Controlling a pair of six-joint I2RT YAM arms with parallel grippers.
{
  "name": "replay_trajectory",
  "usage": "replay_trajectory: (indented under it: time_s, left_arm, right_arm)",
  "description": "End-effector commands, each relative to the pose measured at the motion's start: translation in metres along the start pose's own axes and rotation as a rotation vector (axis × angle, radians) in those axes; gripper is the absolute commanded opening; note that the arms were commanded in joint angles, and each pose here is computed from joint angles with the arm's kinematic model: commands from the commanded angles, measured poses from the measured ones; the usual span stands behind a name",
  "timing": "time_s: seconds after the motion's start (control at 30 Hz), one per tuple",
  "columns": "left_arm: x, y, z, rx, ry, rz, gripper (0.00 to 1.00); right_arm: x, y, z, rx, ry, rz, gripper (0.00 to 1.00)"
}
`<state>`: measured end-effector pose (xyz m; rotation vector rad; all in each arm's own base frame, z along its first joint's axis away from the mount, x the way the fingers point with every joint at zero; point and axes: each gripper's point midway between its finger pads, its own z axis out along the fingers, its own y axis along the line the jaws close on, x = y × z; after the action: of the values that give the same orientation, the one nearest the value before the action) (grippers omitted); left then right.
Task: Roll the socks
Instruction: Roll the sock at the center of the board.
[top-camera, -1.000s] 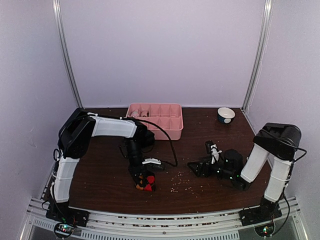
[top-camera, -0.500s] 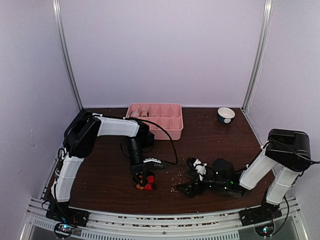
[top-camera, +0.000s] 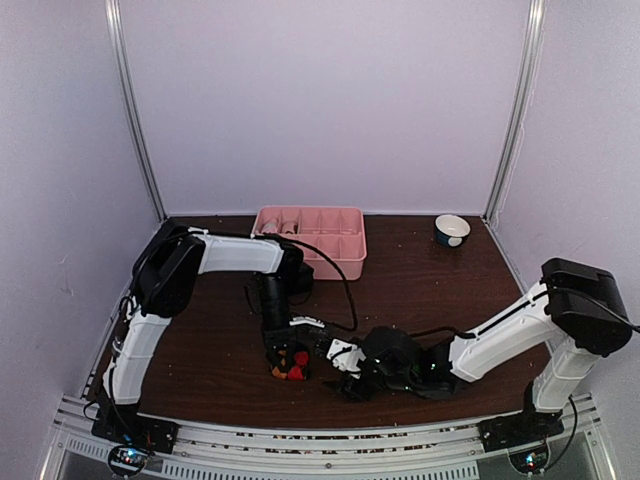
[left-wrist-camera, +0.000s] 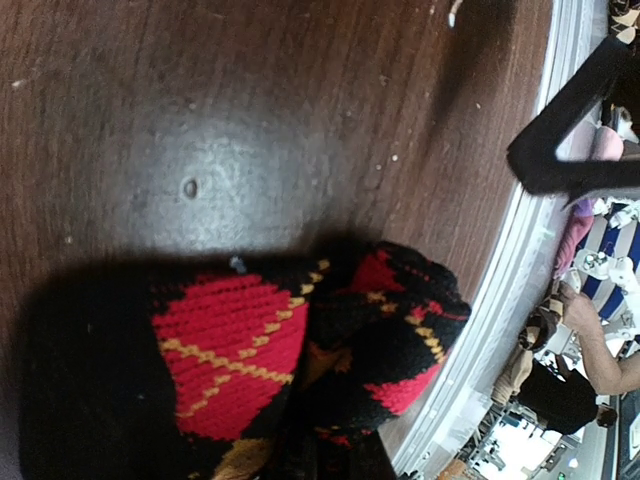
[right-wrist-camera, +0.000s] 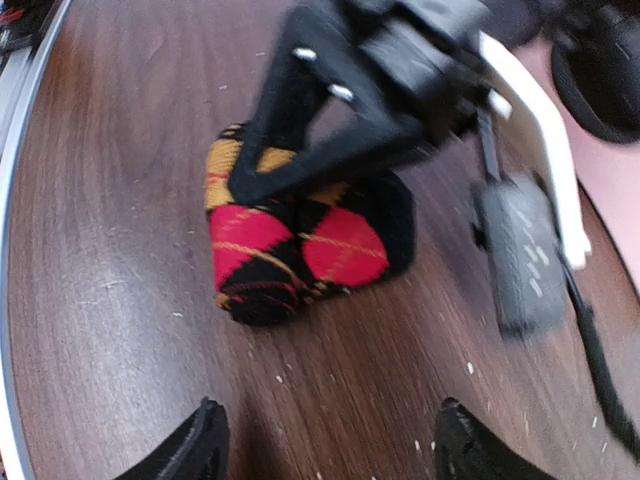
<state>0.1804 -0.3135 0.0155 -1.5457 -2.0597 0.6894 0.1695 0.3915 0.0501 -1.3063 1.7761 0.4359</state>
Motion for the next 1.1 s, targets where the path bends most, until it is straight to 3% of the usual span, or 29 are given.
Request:
replay_trajectory:
  time_s: [0.0,0.4,0.63,0.73,0.9,1.0,1.07]
  left_arm:
    - [-0.001,0.083,0.027,-0.235,0.086,0.026,0.0]
    - [-0.004,0.083,0.028,-0.206,0.102,0.037,0.0]
    - [-0.003,0.077,0.033,-0.173,0.09,0.044,0.0]
    - [-0.004,0.076,0.03,-0.182,0.071,0.065,0.01]
    - [-0.015,0.069,-0.006,-0.274,-0.077,0.105,0.36]
    - [-0.02,0.073,-0.039,-0.39,-0.213,0.096,0.57]
    - [-0.018,0.072,-0.06,-0.475,-0.295,0.117,0.6]
  right_arm:
    - [-0.013,0.019,0.016,-0.061,0.016,-0.176,0.66]
    - [-0.033,0.038,0.055,-0.15,0.015,-0.287,0.5]
    - [-0.012,0.031,0.077,-0.161,0.077,-0.249,0.37]
    - [0.001,0.03,0.08,-0.174,0.11,-0.216,0.27]
    - [0.025,0.029,0.078,-0.228,0.166,-0.121,0.04]
    - [0.04,0.033,0.075,-0.272,0.202,-0.064,0.0]
    - [0.048,0.034,0.075,-0.302,0.226,-0.013,0.0]
